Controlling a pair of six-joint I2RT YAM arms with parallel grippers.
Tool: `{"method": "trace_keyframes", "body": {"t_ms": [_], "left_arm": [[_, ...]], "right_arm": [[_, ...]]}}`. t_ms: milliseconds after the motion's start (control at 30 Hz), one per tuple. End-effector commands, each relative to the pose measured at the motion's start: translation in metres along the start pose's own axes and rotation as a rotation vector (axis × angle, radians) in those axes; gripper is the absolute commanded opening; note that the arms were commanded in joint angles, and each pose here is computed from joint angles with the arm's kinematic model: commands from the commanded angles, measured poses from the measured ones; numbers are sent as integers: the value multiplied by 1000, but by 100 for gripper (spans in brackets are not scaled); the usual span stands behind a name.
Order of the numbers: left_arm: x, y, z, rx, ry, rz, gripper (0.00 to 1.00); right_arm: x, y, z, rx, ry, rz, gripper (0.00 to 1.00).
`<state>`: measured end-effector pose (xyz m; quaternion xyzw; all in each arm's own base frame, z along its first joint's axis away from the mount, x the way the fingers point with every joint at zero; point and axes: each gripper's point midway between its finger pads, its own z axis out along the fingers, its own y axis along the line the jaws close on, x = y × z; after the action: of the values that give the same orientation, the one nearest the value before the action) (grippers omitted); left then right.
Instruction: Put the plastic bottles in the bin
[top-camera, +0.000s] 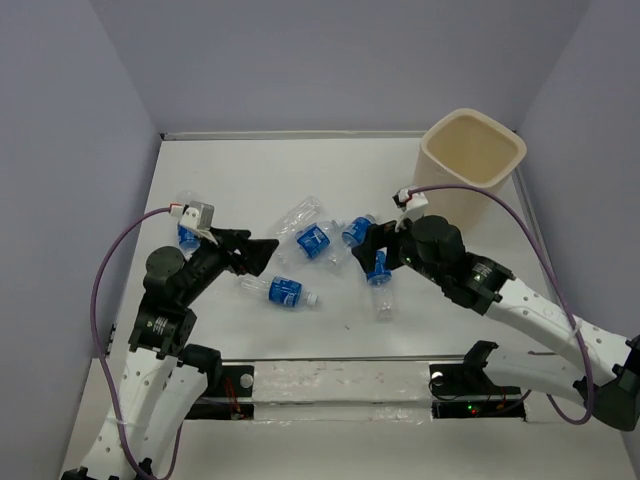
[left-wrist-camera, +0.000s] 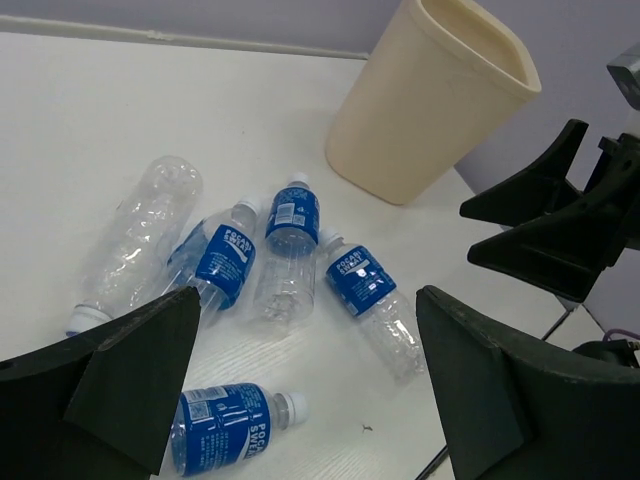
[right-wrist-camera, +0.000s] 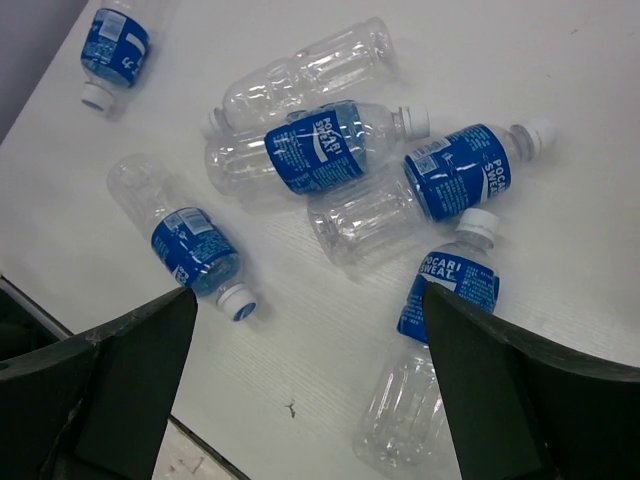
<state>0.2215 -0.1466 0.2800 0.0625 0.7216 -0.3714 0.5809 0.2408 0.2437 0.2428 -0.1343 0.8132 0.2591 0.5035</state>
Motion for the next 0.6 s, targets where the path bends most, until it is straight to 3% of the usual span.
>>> {"method": "trace_keyframes", "body": {"t_ms": [0,333,567], "left_arm": [[-10,-3,-2,-3,-25,14,99],[16,17,8,-71,73,-47,99],[31,35,15,-143,126,-83,99]], "right_arm": [[19,-15,2,88,66,27,100],[69,-74,27,224,298,148,95],[96,-79,47,230,390,154,96]]}}
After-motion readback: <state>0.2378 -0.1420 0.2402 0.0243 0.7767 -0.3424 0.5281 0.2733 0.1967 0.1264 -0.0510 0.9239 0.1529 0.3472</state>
